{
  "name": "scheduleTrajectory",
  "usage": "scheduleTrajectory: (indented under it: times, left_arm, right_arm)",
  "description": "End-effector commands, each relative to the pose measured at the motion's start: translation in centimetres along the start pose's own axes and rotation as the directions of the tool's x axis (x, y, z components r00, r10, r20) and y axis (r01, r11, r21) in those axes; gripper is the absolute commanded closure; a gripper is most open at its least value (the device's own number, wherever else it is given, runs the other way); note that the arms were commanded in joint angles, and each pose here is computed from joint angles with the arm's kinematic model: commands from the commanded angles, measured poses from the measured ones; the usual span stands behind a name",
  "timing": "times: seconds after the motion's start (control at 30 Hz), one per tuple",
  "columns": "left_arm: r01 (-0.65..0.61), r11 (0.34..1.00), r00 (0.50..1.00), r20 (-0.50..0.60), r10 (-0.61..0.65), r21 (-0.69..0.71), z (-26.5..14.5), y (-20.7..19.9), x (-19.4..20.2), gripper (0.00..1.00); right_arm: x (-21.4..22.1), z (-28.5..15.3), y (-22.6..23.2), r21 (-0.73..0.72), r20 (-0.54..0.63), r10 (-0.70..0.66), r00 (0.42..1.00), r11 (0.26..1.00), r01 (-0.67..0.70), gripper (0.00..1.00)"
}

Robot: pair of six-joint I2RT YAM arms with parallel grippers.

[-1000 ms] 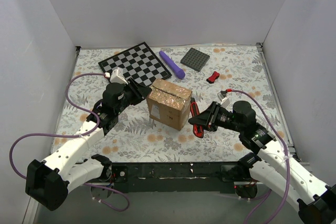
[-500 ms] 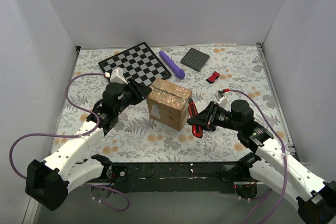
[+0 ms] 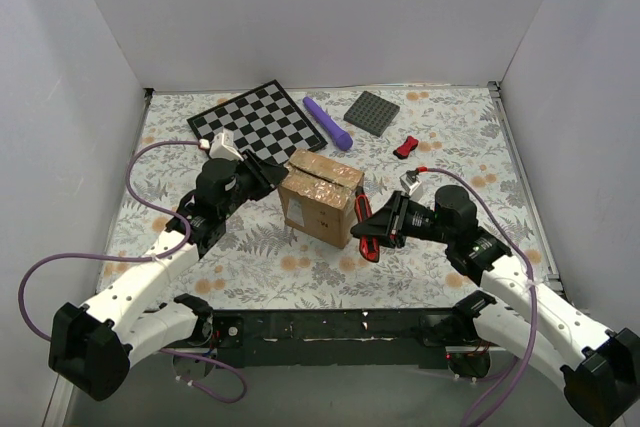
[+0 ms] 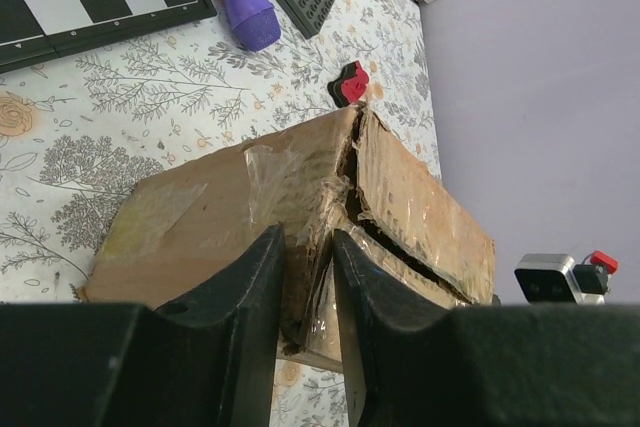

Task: Unpack the express box

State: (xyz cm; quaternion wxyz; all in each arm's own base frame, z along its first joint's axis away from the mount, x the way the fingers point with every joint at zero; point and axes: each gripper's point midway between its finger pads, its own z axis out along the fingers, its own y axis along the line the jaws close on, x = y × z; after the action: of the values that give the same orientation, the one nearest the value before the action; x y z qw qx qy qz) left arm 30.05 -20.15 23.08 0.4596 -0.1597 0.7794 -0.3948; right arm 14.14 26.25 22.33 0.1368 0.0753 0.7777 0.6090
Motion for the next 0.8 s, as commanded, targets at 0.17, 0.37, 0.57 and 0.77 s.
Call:
scheduleTrajectory:
  times: [0.17, 0.37, 0.57, 0.77]
  left_arm:
    - [-0.003, 1.0, 1.0, -0.009, 0.003, 0.028, 0.1, -1.6, 1.2, 1.0]
    - [-0.013, 1.0, 0.999, 0.035, 0.013, 0.01, 0.2, -1.6, 0.4, 1.0]
    - [-0.024, 1.0, 0.998, 0.051, 0.023, 0.003, 0.2, -1.7, 0.1, 1.0]
    - [-0.026, 1.0, 0.999, 0.04, 0.026, 0.002, 0.2, -1.3, 0.4, 1.0]
  right_arm:
    - [1.9, 0.2, 1.9, -0.107, -0.152, -0.052, 0.987, 0.994, 0.035, 0.99]
    - [3.1, -0.1, 1.9, -0.119, -0.231, -0.065, 0.971, 0.992, 0.038, 0.99]
    - [4.4, -0.8, 2.4, -0.132, -0.34, -0.11, 0.934, 0.989, 0.069, 0.99]
    - [4.8, -1.0, 1.5, -0.109, -0.375, -0.152, 0.914, 0.987, 0.119, 0.99]
